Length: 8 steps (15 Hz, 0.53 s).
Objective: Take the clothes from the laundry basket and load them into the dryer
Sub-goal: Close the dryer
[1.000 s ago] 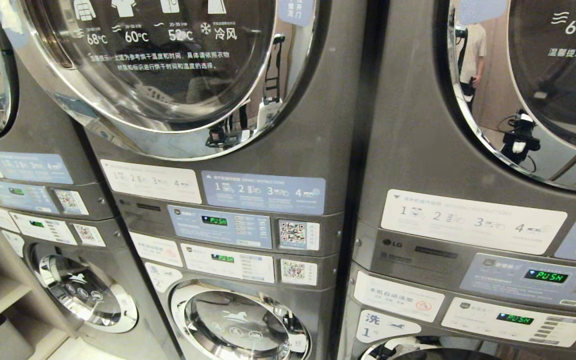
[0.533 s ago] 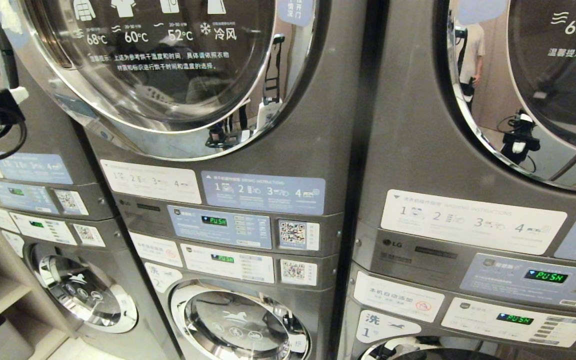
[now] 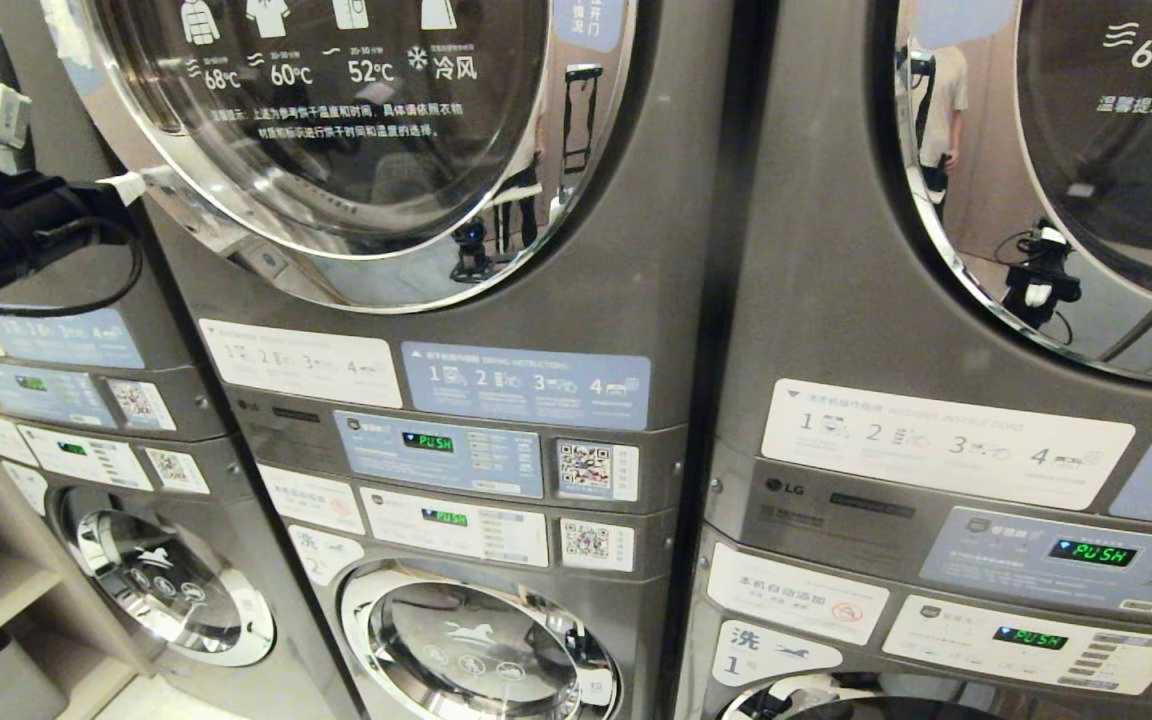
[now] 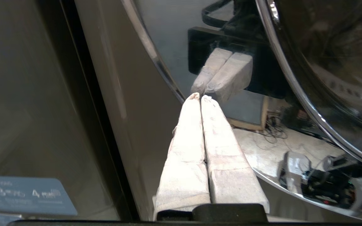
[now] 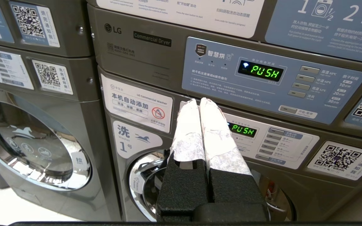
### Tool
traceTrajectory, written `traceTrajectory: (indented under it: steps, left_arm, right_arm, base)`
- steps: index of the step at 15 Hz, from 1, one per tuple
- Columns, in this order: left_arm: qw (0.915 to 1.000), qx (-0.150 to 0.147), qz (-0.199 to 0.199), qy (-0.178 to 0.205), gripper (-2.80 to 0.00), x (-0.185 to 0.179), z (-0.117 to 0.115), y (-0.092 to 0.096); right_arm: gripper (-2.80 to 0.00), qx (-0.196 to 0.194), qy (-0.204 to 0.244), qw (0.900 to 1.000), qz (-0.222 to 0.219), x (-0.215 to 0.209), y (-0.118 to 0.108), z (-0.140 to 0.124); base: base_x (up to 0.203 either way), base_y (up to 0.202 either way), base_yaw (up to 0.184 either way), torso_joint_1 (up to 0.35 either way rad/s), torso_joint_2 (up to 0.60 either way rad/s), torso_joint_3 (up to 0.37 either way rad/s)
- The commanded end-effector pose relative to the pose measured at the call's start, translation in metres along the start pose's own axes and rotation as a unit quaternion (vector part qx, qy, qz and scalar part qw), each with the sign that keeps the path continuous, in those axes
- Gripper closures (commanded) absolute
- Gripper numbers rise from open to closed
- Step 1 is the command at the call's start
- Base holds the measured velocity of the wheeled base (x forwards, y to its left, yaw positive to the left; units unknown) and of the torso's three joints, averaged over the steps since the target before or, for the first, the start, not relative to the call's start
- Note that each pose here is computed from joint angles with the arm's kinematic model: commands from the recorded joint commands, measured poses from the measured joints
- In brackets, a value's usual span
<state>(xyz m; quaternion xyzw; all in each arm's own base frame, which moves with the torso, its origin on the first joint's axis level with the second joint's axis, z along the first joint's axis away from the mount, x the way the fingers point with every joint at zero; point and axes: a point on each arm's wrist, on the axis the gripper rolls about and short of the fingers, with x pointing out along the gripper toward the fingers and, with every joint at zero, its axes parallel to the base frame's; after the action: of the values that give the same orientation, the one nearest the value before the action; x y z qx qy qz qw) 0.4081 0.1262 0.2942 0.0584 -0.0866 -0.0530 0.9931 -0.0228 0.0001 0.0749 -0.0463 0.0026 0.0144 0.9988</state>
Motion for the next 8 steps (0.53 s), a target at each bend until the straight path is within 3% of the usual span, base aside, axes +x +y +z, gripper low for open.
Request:
traceTrajectory:
  steps: [1, 5, 8]
  left_arm:
    - [1.0, -0.001, -0.009, -0.001, 0.0, 0.013, -0.009, -0.003]
    - [0.9998, -0.004, -0.02, 0.0, 0.0, 0.029, -0.023, -0.005]
    - [0.9983, -0.001, -0.056, -0.011, 0.0, 0.041, -0.031, -0.005]
  right_arm:
    - [0.0, 0.0, -0.001, 1.0, 0.0, 0.0, 0.0, 0.0]
    - [0.0, 0.001, 0.0, 1.0, 0.0, 0.0, 0.0, 0.0]
    - [0.0, 0.002, 0.0, 1.0, 0.0, 0.0, 0.0, 0.0]
  base:
    - [0.0, 0.0, 0.0, 0.0, 0.0, 0.0]
    - [0.0, 0.0, 0.0, 0.0, 0.0, 0.0]
    - [0.0, 0.0, 0.0, 0.0, 0.0, 0.0]
